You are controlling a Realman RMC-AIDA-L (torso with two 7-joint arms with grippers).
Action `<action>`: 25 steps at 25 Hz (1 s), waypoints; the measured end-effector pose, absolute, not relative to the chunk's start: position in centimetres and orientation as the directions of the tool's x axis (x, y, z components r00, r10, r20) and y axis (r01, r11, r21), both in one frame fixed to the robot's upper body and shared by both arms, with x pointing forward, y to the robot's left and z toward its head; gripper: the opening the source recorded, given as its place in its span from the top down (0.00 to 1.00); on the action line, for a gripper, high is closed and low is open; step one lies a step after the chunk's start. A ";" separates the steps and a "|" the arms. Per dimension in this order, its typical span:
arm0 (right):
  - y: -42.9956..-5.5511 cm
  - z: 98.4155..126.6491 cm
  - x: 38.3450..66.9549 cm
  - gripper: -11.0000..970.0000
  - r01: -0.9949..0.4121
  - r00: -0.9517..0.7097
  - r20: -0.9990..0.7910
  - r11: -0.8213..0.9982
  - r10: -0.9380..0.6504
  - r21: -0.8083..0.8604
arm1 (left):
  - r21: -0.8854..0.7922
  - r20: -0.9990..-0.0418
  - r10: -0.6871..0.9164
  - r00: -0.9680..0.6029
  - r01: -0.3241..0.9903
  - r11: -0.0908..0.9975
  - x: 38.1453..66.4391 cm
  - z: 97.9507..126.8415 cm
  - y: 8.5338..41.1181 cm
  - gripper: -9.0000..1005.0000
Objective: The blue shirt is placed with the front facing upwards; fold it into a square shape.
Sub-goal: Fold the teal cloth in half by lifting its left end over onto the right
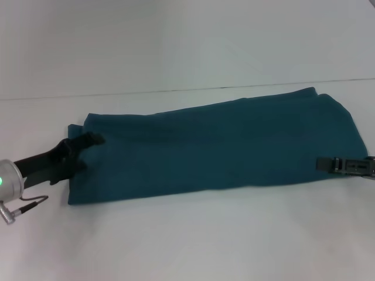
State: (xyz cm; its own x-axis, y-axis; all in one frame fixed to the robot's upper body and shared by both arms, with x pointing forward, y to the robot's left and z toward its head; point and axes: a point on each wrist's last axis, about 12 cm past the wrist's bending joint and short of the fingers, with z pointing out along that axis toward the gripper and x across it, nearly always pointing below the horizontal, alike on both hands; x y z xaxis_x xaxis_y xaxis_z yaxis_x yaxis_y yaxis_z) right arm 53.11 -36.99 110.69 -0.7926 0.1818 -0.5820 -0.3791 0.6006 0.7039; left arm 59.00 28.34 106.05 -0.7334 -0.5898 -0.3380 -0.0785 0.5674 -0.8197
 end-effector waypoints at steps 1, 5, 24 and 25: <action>-37.0 110.7 53.1 0.09 -0.379 -0.793 -0.582 0.601 0.182 0.704 | -0.817 -0.344 -0.587 -0.732 -0.075 0.572 59.1 106.1 28.3 0.06; -36.9 110.7 53.2 0.09 -0.383 -0.792 -0.583 0.599 0.179 0.703 | -0.795 -0.368 -0.571 -0.734 -0.070 0.603 59.5 106.0 28.0 0.06; -37.0 110.7 53.1 0.09 -0.378 -0.791 -0.583 0.602 0.185 0.704 | -0.757 -0.431 -0.466 -0.772 0.028 0.653 59.5 108.3 29.9 0.06; -37.0 110.7 53.1 0.09 -0.378 -0.791 -0.583 0.602 0.184 0.703 | -0.735 -0.436 -0.435 -0.788 0.033 0.677 59.7 108.6 30.2 0.06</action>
State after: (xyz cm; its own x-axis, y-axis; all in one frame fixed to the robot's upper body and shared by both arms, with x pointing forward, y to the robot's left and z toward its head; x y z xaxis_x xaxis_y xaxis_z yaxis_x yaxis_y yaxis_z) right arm 53.14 -37.04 110.71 -0.7912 0.1844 -0.5831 -0.3780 0.6020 0.7033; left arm 59.72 30.21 108.56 -0.7877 -0.4349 -0.4363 0.0334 0.6771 -0.7352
